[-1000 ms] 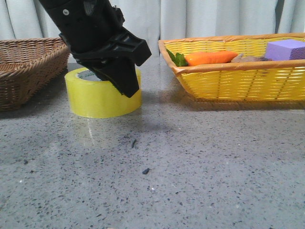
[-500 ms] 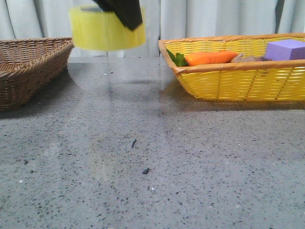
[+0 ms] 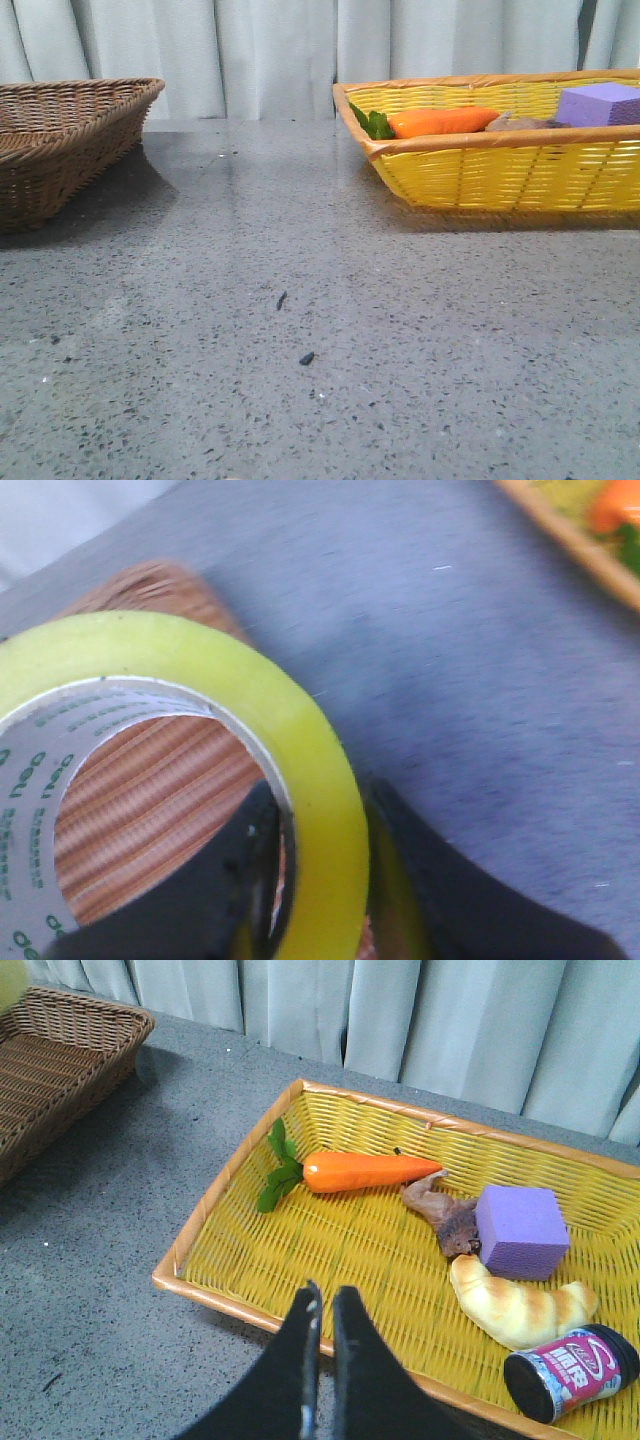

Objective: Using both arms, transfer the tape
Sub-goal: 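Lift the tape roll with the left gripper toward the brown basket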

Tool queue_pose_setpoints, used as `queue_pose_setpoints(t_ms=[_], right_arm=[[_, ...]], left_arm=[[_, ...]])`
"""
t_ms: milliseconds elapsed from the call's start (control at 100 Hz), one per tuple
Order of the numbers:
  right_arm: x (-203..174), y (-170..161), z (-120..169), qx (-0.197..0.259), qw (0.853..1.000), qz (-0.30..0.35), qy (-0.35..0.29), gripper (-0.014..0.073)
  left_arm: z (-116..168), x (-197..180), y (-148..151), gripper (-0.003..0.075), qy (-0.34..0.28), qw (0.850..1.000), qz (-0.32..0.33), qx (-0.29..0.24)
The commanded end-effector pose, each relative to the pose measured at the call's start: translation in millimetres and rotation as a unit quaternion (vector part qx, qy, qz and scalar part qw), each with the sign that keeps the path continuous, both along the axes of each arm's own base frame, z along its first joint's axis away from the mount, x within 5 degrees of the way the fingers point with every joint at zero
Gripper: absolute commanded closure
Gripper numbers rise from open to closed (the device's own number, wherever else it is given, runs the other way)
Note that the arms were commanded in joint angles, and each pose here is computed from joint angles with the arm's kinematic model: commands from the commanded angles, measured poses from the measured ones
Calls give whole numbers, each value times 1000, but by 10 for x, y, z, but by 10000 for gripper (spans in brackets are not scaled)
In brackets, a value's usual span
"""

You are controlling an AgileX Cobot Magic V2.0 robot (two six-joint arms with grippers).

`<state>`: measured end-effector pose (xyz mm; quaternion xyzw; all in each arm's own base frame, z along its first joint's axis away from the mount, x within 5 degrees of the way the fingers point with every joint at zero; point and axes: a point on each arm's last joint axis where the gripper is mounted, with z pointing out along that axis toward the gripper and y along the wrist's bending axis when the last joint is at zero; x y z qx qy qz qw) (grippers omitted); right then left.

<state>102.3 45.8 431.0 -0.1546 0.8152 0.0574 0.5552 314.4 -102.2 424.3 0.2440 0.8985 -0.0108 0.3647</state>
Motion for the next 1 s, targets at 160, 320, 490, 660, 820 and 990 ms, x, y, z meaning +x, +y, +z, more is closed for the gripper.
queue_pose_setpoints(t_ms=[160, 320, 490, 660, 820, 990], right_arm=[[22, 26, 77, 5, 998, 17, -59, 668], [51, 70, -29, -3, 998, 25, -53, 668], [55, 74, -50, -5, 998, 25, -51, 668], [55, 74, -50, -5, 998, 25, -51, 668], [55, 74, -50, -5, 998, 25, -51, 668], [55, 75, -51, -5, 998, 25, -50, 668]], left_arm=[[205, -36, 472, 605, -38, 997, 59, -28], [0, 31, 462, 605, -25, 998, 57, -27], [-316, 95, 446, 605, 1, 998, 59, -26], [-571, 145, 431, 605, 9, 998, 61, -33], [-775, 177, 408, 605, 19, 997, 64, -46], [-927, 204, 409, 604, 30, 997, 66, -41]])
